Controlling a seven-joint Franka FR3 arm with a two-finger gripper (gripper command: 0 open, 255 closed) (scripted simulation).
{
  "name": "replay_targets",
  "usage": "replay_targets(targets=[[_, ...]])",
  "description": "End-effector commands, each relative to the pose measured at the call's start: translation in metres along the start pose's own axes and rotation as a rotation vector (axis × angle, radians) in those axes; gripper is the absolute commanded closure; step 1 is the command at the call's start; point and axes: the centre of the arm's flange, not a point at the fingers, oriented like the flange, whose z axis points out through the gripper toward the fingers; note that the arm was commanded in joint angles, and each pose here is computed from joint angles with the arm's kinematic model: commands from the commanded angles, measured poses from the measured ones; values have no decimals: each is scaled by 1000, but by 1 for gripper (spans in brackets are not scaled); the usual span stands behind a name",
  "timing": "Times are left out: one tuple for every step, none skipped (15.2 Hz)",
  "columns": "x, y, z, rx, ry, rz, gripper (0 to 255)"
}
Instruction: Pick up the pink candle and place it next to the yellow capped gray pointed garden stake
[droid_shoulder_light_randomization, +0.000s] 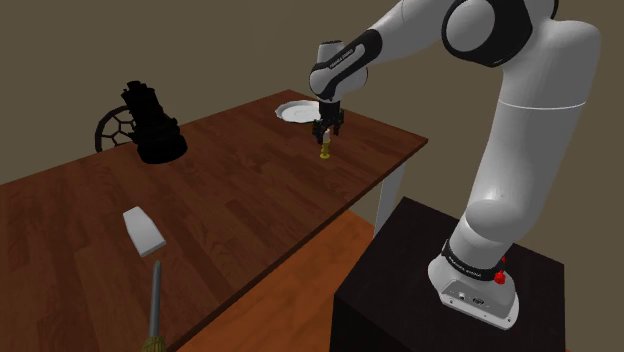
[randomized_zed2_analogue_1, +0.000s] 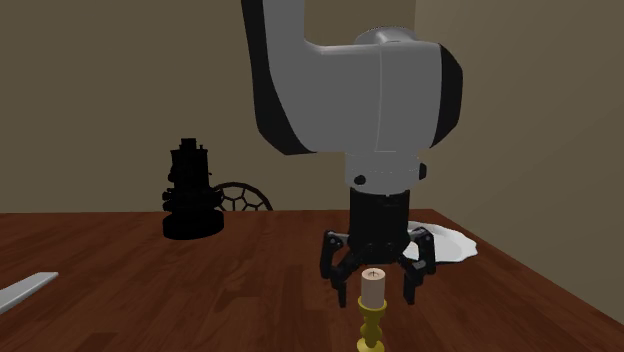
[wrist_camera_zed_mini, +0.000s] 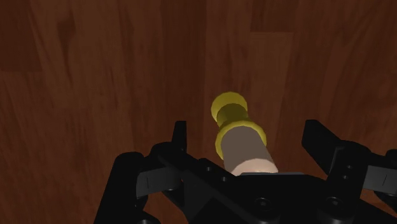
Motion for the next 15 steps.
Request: replay_targets(targets=[[0, 0, 0, 0, 0, 0, 0], [0, 0, 0, 0, 0, 0, 0], [0, 0, 0, 0, 0, 0, 255], [0, 0, 0, 0, 0, 0, 255], [0, 0, 0, 0, 0, 0, 255], [0, 0, 0, 0, 0, 0, 255], [0, 0, 0, 0, 0, 0, 255], [0, 0, 0, 0, 0, 0, 255], [0, 0, 0, 0, 0, 0, 255], [0, 0, 0, 0, 0, 0, 255], [0, 0, 0, 0, 0, 0, 255], [0, 0, 0, 0, 0, 0, 255], [0, 0, -5, 0, 0, 0, 255], [0, 0, -11, 0, 0, 0, 255], [0, 0, -16, 0, 0, 0, 255]])
